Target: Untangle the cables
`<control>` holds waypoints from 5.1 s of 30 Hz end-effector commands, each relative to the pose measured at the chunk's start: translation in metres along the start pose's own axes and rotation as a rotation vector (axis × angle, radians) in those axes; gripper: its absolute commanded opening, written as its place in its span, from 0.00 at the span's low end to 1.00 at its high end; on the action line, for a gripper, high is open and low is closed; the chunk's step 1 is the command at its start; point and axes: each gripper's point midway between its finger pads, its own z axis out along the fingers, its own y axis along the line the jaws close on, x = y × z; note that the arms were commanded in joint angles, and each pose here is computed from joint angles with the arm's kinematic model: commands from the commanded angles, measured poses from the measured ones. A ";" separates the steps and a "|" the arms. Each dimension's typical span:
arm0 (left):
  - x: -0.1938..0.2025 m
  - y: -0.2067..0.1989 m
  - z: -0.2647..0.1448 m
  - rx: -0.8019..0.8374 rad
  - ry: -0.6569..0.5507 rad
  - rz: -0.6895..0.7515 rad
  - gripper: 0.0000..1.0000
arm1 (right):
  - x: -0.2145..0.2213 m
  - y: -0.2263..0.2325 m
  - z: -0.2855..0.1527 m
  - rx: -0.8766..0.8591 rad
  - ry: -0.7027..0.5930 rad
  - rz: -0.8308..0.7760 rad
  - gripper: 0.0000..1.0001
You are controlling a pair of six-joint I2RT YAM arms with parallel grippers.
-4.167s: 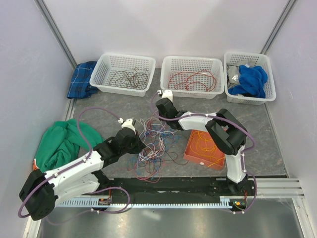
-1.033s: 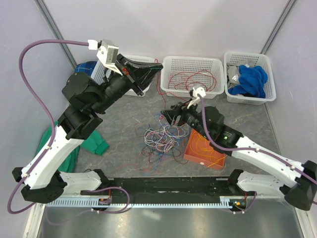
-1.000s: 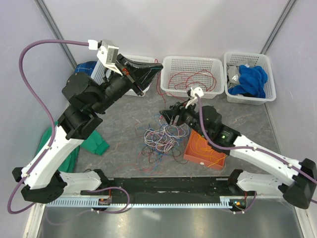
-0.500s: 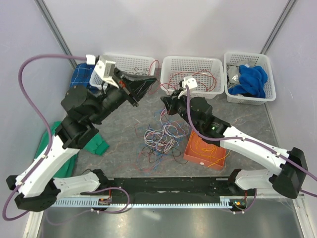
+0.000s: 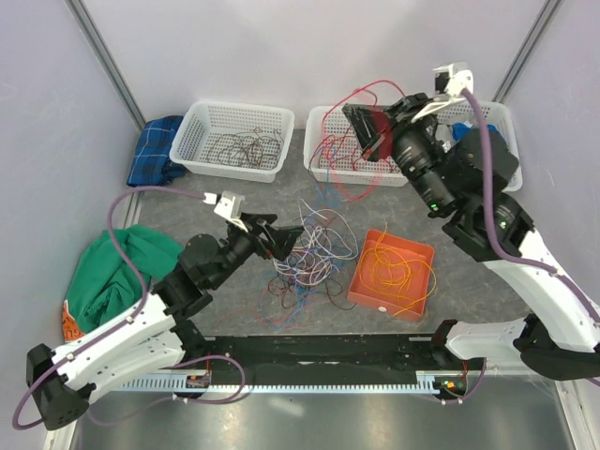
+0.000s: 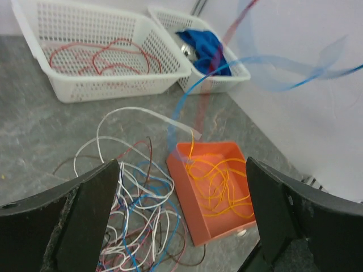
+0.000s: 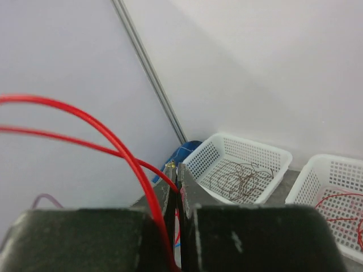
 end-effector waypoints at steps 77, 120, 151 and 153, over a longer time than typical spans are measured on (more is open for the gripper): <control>0.215 0.148 -0.104 -0.686 0.170 -0.690 0.02 | -0.053 -0.043 0.010 0.297 -0.111 -0.154 0.00; 0.216 0.130 -0.097 -0.543 0.270 -0.533 0.80 | 0.131 -0.354 0.110 1.027 0.202 -0.336 0.98; 0.163 0.108 -0.073 -0.619 0.365 -0.338 1.00 | 0.297 -0.103 -0.120 0.244 0.425 -0.118 0.98; 0.157 0.106 -0.070 -0.610 0.360 -0.319 0.99 | 0.307 -0.101 -0.128 0.234 0.454 -0.145 0.98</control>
